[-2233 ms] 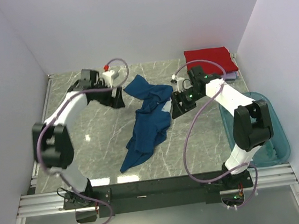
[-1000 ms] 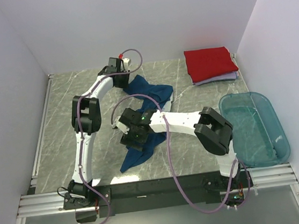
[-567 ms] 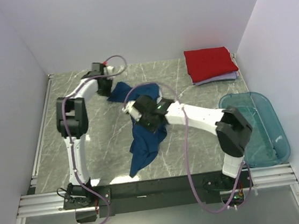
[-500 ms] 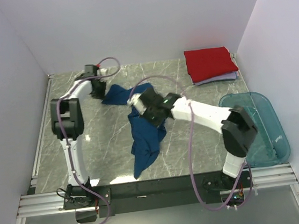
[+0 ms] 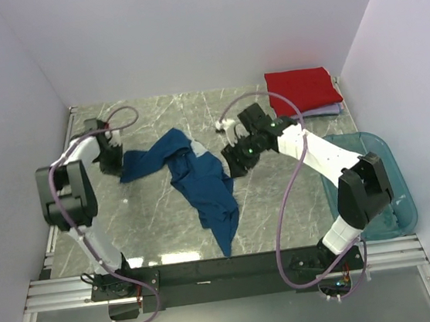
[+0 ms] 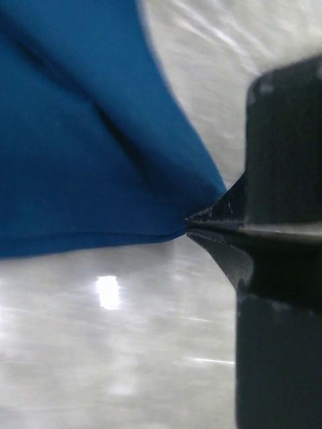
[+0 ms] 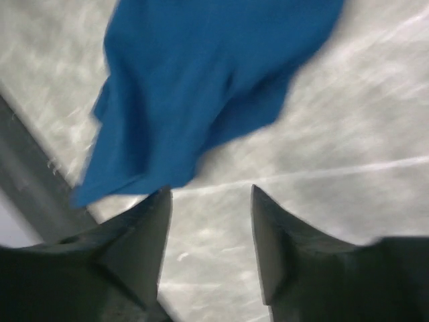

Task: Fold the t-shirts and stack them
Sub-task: Flatten the tshirt out

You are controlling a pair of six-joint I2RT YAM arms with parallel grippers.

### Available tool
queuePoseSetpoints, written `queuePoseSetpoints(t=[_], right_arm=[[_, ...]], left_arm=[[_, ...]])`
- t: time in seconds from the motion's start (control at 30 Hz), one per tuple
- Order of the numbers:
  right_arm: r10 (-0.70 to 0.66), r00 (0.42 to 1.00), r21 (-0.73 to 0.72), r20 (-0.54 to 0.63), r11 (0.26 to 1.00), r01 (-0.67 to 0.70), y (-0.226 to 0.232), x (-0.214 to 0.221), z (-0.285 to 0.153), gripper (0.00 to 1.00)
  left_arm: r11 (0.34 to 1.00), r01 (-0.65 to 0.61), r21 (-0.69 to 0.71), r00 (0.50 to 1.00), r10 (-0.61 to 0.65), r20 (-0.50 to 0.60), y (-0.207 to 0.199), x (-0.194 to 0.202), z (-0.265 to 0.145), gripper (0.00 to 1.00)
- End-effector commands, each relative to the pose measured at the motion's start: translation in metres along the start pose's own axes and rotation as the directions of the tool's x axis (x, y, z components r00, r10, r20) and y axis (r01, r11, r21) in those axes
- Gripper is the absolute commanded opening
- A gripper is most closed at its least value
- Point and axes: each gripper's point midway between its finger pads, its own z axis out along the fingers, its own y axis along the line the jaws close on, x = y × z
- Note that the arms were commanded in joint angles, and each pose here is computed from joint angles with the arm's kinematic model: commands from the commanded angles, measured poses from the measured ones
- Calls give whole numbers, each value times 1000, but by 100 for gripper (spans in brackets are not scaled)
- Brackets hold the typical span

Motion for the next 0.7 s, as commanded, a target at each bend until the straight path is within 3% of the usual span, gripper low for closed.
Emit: queuePoseSetpoints(t=[0.0, 0.03, 0.1, 0.13, 0.2, 0.27, 0.33, 0.4, 0.43, 0.53, 0.67], right_arm=[[116, 991, -122, -61, 985, -123, 30, 37, -6, 61], [135, 989, -128, -56, 982, -142, 30, 40, -9, 63], [214, 974, -136, -71, 965, -222, 26, 55, -9, 64], [244, 967, -137, -75, 958, -253, 22, 59, -10, 64], [353, 932, -156, -78, 919, -361, 11, 68, -15, 64], [424, 902, -184, -80, 883, -431, 6, 72, -21, 64], [467, 881, -176, -78, 863, -473, -5, 79, -25, 63], [476, 876, -169, -75, 860, -481, -8, 83, -30, 63], [476, 877, -163, -74, 861, -481, -10, 84, -31, 63], [492, 868, -144, -70, 856, -497, -13, 88, -35, 63], [503, 861, -126, -77, 852, -509, -15, 95, -37, 63]], left_arm=[[997, -30, 75, 997, 24, 76, 5, 17, -49, 6], [983, -81, 163, 991, 62, 119, -10, 16, -60, 26], [946, -254, 200, 947, 202, 249, -22, 9, -93, 46], [922, -322, 217, 919, 249, 305, -32, 6, -106, 64], [827, -510, 236, 807, 366, 463, -63, 2, -138, 87], [709, -666, 230, 696, 481, 532, -109, 8, -151, 90], [533, -810, 244, 563, 591, 578, -161, 26, -153, 88], [405, -875, 266, 478, 631, 611, -195, 42, -150, 87], [300, -910, 286, 415, 660, 626, -224, 59, -148, 85], [125, -954, 273, 279, 705, 652, -265, 82, -135, 82], [-36, -968, 247, 146, 720, 679, -297, 104, -118, 81]])
